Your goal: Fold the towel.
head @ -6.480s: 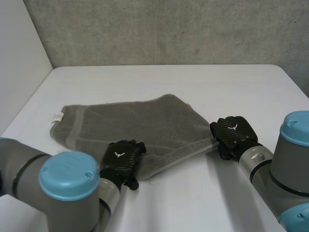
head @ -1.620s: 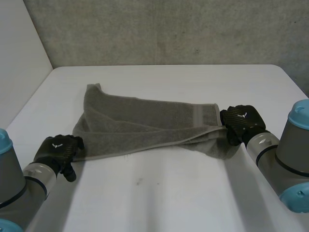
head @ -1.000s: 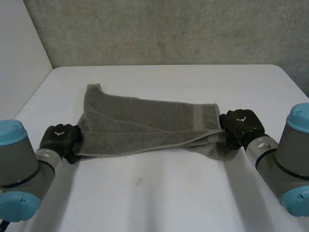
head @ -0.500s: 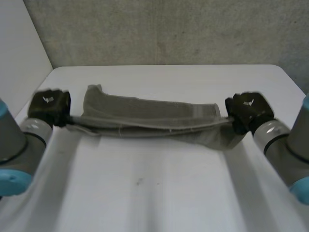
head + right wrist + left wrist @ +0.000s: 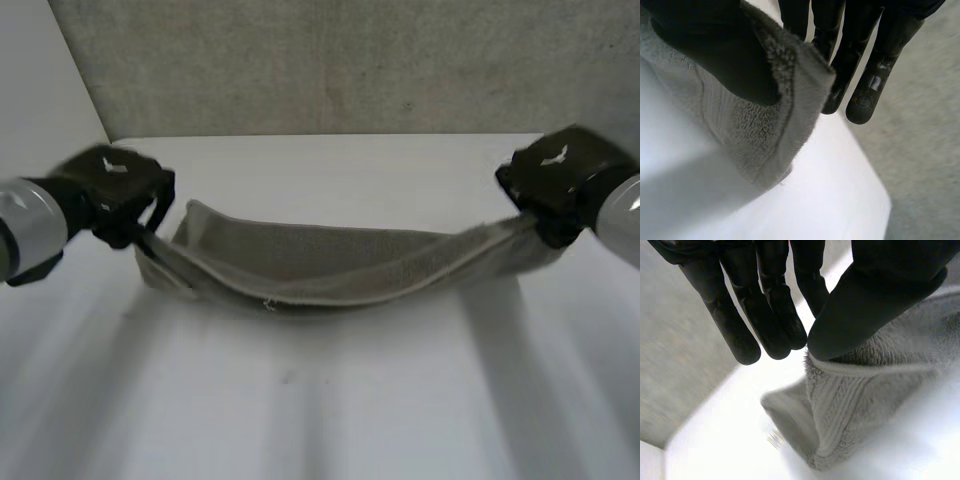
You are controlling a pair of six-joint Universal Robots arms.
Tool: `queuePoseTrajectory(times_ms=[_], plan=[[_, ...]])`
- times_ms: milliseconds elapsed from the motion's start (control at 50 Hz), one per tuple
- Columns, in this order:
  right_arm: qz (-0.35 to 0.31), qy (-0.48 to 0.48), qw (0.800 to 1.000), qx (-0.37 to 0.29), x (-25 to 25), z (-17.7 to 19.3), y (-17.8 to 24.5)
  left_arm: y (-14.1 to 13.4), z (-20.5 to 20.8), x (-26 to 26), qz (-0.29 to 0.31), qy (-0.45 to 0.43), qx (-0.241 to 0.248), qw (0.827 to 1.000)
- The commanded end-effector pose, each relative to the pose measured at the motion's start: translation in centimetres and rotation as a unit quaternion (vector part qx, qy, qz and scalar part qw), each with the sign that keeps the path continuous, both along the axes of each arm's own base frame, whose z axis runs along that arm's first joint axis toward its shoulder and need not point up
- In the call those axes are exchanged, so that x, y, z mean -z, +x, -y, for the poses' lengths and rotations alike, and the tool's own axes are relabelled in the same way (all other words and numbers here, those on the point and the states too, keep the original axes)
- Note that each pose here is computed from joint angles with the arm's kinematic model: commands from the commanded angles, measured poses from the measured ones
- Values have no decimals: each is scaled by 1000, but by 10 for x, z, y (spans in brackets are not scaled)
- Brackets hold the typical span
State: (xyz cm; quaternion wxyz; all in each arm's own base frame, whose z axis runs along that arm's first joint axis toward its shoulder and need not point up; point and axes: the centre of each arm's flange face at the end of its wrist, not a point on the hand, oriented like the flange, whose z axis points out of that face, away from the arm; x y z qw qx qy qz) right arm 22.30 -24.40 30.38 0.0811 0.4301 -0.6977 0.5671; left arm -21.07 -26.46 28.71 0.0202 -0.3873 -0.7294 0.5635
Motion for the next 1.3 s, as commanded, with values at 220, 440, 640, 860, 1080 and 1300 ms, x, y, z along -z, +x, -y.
queuePoseTrajectory(times_ms=[220,440,640,860,1080,1300], plan=[[-13,-66,996,62,37,105,27,-12,115,45,39,-114,-71,990],[205,-453,863,85,-142,114,28,-22,117,-157,-155,-516,-77,839],[202,-352,913,42,-79,98,28,-8,106,-89,-205,-344,-69,914],[159,-226,961,24,-13,73,28,-4,80,48,-158,-140,-77,974],[184,-275,944,-3,-85,42,35,-56,32,77,-216,-43,-23,975],[195,-287,937,-40,-118,-4,41,-86,15,61,-301,-18,-2,954]])
